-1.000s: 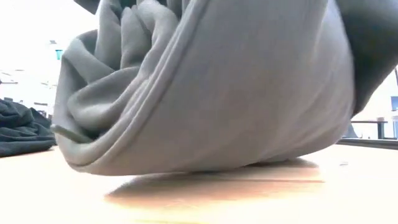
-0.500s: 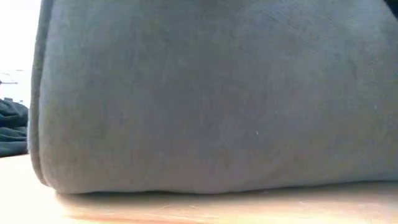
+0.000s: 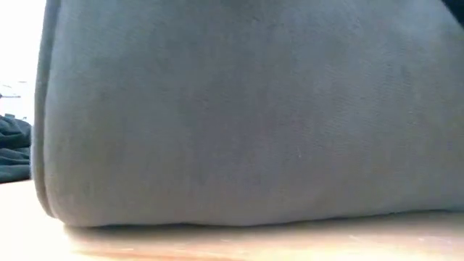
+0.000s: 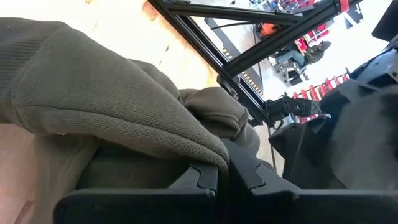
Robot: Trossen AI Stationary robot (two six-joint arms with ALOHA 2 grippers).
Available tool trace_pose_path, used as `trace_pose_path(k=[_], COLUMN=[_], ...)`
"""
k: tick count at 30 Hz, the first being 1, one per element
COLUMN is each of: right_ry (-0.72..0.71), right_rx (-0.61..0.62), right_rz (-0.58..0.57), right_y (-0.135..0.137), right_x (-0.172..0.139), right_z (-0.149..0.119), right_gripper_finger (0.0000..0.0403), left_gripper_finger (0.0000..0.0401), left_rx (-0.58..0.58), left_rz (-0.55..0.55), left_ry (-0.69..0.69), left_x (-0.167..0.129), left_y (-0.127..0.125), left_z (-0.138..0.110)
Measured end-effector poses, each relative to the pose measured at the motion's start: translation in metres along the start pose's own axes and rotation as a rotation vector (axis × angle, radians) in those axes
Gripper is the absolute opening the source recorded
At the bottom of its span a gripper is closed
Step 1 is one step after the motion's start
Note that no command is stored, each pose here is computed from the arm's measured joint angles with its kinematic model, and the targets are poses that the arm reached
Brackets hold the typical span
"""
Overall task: Fold laundry
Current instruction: Fold the black jacket into the white laundry bin
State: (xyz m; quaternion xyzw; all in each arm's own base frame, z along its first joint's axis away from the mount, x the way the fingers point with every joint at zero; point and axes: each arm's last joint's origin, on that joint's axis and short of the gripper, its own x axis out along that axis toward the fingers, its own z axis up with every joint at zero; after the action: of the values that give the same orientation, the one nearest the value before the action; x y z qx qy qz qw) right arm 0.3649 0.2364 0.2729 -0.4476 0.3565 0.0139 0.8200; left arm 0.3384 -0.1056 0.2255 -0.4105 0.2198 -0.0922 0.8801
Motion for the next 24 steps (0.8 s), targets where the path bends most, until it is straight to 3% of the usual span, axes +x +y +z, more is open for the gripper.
trace_pose_path(k=[8,14,20,24], right_ry=[0.000,0.027,0.025,0.025], right_rx=[0.002,-0.036,-0.044,-0.041], right_rz=[0.008,0.003,0.002,0.009], right_y=[0.000,0.003,0.002,0.002], right_x=[0.002,0.014,0.013,0.013], right_z=[0.000,-0.002,-0.002,-0.002], right_gripper_finger=[0.0140,0.0152,0.0128,0.0082], left_gripper_finger=[0.0011,0.0011,0.0011,0.0011], left_rx=[0.000,-0.001,-0.001,0.000], left_rz=[-0.004,0.003,0.001,0.001], left_ry=[-0.002,0.003,0.004,0.008], left_x=[0.000,0.000,0.000,0.000], left_y=[0.000,0.000,0.000,0.000], left_z=[0.000,0.000,0.000,0.000])
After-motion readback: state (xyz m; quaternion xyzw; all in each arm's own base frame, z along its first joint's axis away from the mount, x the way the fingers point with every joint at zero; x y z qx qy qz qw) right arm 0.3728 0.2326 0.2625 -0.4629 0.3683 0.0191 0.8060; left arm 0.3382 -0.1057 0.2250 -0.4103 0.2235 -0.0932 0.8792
